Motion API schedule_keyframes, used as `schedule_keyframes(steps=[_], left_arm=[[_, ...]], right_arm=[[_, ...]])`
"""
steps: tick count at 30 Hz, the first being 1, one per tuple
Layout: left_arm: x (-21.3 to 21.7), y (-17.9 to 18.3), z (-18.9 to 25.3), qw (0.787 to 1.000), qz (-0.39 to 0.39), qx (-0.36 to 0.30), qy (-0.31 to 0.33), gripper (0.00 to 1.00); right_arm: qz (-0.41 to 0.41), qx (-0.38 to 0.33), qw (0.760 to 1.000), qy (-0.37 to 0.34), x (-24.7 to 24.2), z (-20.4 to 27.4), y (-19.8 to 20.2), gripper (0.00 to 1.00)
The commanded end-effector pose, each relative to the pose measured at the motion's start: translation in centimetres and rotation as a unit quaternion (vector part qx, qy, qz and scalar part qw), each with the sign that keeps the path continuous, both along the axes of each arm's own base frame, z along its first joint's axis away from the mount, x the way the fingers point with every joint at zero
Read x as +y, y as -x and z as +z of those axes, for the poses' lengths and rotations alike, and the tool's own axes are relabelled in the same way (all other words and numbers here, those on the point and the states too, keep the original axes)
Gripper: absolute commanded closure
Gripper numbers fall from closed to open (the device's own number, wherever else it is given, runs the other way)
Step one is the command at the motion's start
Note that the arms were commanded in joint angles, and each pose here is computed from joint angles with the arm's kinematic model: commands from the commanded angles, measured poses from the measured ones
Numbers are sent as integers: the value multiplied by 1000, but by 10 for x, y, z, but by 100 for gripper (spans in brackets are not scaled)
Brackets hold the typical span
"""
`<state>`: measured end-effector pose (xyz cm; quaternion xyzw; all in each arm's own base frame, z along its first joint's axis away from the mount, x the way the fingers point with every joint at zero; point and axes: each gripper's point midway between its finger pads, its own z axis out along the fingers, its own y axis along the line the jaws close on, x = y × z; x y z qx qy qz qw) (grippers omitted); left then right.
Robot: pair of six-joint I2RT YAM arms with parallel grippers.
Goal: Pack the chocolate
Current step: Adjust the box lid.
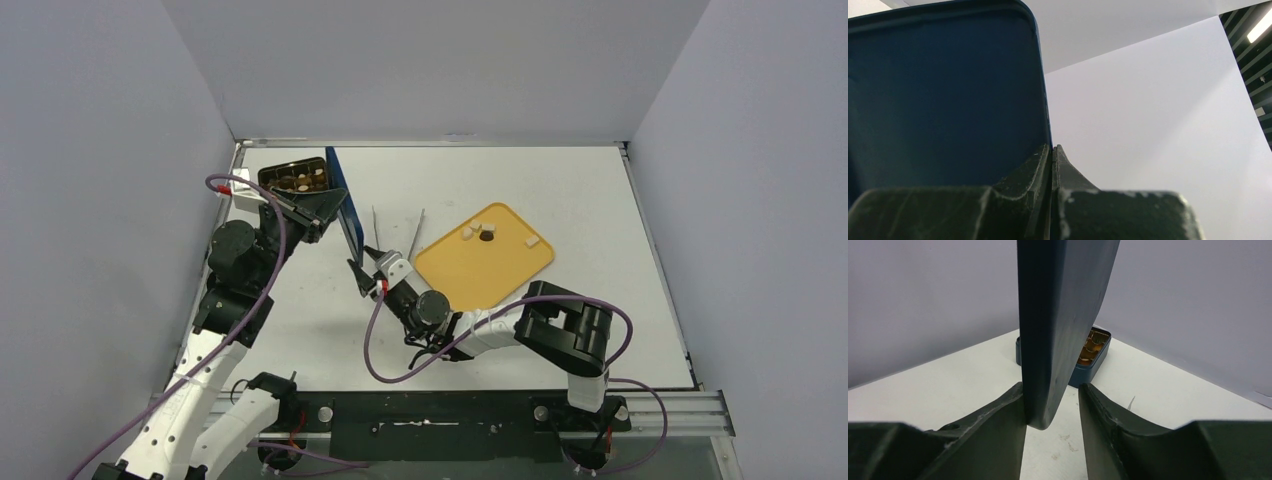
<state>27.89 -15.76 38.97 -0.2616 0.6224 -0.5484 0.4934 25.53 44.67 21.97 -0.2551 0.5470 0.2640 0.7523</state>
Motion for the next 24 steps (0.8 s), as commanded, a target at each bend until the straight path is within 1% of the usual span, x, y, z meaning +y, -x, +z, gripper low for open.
schedule_keyframes(steps=[1,7,9,10,11,13,15,17,19,21,24], left_arm=[[7,12,45,998,8,-61,21,100],[8,11,43,998,14,-60,14,100],[11,9,41,998,23,-59,2,100],[13,8,38,998,31,-57,-6,100],[16,6,34,998,40,-51,-15,97],[21,4,25,997,54,-40,-35,86],[31,1,19,995,83,-32,-54,67],[39,-2,9,991,106,-19,-81,50],[45,-6,1,986,120,-12,-113,43],[50,-11,-11,979,133,3,-155,39],[59,-20,-29,962,148,24,-226,32]], right_arm=[[-8,-15,998,-65,1,34,-2,62],[-9,-11,997,-75,-2,35,-5,83],[-15,-7,997,-79,-7,34,-8,93],[-21,-3,996,-84,-11,35,-9,100],[-29,1,996,-89,-16,36,-11,100],[-42,3,995,-91,-24,41,-15,100],[-62,13,995,-82,-32,42,-22,100],[-92,38,991,-89,-46,46,-37,100],[-102,54,988,-99,-60,48,-46,100],[-110,69,986,-109,-73,52,-55,100],[-125,70,985,-93,-85,59,-66,100]])
